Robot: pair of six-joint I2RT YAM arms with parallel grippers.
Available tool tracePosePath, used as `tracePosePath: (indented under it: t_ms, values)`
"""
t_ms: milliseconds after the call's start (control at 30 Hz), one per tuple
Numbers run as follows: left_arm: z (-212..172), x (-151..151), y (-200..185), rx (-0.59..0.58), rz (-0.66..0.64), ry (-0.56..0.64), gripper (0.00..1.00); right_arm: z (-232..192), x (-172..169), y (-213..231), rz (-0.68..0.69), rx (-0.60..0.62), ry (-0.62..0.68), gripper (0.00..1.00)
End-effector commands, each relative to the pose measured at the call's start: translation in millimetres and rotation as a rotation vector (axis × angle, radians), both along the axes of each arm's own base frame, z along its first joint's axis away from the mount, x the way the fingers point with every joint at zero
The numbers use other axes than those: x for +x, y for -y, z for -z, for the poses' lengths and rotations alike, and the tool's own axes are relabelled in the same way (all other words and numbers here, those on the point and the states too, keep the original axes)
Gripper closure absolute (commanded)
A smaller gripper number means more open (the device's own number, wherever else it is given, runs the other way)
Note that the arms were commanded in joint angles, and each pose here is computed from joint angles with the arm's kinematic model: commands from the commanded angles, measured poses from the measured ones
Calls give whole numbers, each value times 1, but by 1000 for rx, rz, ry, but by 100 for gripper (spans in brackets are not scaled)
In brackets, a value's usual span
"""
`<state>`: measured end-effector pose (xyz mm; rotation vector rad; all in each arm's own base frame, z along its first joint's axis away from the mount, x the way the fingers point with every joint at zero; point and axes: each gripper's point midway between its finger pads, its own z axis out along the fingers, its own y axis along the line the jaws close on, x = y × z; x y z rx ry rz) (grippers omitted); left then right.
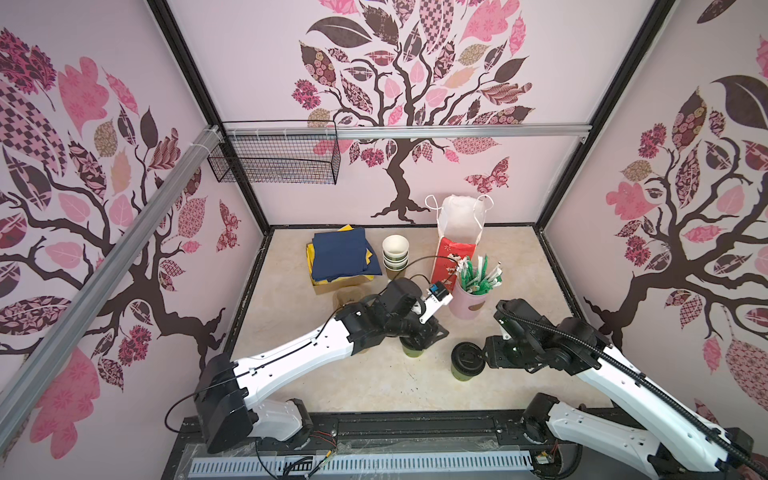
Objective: Pack the takeout coffee
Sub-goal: 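Raise the right gripper off the lid while the left gripper reaches toward the lidded cups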
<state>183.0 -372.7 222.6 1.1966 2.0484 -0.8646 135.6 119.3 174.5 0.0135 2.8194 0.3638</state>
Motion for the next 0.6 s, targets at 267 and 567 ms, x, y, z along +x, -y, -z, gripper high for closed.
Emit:
tracePosePath:
  t_ms: [267, 567]
  values:
    - [14, -5, 40, 18, 121, -43, 62, 24, -18, 2, 186, 106, -104, 54]
    - [32, 9, 58, 52, 87, -93, 60, 47, -25, -2, 167, 113, -148, 56]
